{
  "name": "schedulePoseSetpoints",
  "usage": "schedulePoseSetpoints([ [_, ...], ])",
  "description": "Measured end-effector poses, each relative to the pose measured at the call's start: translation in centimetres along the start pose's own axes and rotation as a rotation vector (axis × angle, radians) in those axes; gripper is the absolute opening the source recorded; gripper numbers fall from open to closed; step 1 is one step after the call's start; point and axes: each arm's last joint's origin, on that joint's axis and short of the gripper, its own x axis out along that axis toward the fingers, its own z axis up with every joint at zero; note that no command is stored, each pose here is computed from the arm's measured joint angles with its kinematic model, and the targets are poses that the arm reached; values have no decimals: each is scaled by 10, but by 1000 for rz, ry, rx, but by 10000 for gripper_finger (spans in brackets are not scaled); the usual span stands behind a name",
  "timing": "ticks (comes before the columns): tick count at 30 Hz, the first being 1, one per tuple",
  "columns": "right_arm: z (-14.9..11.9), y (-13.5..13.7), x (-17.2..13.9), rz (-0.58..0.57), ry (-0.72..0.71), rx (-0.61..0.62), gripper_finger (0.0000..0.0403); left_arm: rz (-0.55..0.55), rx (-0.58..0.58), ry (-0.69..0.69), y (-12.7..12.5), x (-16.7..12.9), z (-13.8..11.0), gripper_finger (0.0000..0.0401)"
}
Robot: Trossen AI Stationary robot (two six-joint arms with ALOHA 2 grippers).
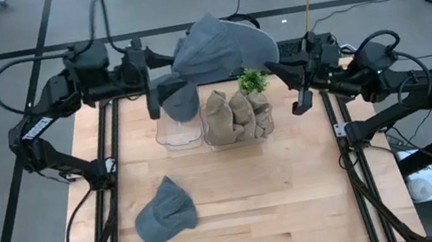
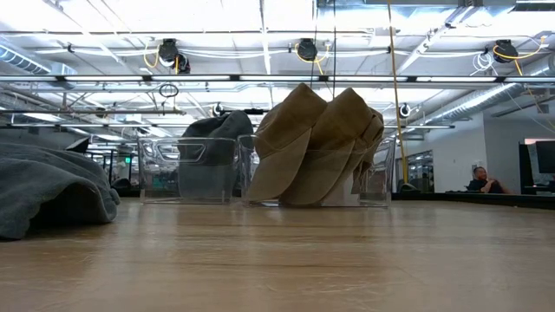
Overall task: Pick & Place hat
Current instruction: Put the top blue cap into the left transparent bin
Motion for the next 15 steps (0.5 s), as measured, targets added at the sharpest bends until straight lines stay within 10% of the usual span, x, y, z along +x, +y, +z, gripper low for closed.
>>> schedulePoseSetpoints([
  [15,-2,1,1,27,17,21,0,-70,-49,-74,-7,0,7,82],
])
